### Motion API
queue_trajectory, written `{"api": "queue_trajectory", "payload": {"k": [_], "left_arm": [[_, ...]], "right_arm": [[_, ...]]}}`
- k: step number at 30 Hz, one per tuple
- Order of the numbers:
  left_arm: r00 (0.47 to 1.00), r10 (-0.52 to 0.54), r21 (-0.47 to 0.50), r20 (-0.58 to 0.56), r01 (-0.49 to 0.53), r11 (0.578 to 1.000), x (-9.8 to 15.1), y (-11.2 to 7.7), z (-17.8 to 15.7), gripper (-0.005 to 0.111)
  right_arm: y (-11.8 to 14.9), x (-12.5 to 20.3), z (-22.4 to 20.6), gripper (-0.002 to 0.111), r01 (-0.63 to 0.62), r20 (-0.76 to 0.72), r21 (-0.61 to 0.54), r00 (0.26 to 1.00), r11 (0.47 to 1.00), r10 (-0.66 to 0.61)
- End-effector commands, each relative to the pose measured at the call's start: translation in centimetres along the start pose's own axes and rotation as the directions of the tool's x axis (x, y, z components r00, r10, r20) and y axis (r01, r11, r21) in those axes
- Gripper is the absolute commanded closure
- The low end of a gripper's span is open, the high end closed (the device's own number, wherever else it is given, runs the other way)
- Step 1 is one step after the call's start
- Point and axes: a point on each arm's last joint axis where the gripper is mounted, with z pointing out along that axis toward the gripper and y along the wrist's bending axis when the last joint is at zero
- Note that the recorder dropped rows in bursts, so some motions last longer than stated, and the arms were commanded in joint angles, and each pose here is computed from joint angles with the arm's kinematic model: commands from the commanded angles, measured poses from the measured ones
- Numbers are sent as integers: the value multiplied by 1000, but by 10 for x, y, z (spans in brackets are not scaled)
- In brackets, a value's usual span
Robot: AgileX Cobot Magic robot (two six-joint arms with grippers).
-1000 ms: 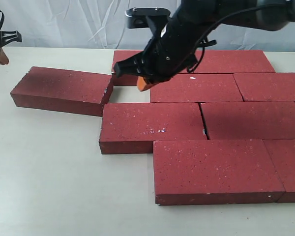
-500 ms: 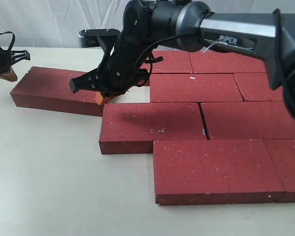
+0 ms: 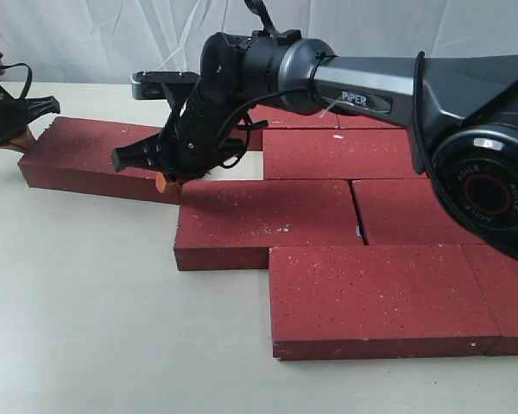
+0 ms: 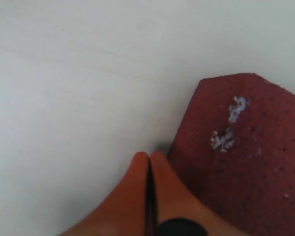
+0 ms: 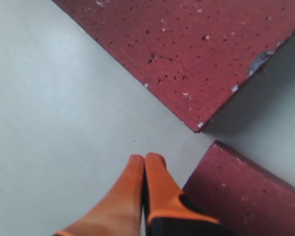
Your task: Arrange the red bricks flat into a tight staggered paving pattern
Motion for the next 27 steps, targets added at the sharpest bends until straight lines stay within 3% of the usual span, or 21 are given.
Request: {"api": "queue_trajectory", "payload": {"k": [1,15,20,27], "left_arm": [[999,-21,20,-24,22,1000,2,-2,-1,107],[995,-24,28,-92,27,999,9,-3,-1,107],[995,-18,72,-97,25,997,9,-7,-2,107],[993,-20,94,-113,31,995,10,-9,-2,107]], "right_arm": [[1,-4,-2,109,-20,29,-2,999,1000,20],[-8,-8,2,109,-48,88,73,995,996,42],[-10,-9,2,109,-80,97,87,993,993,72],[-2,-27,-35,109,-100,232,52,969,994,86]]}}
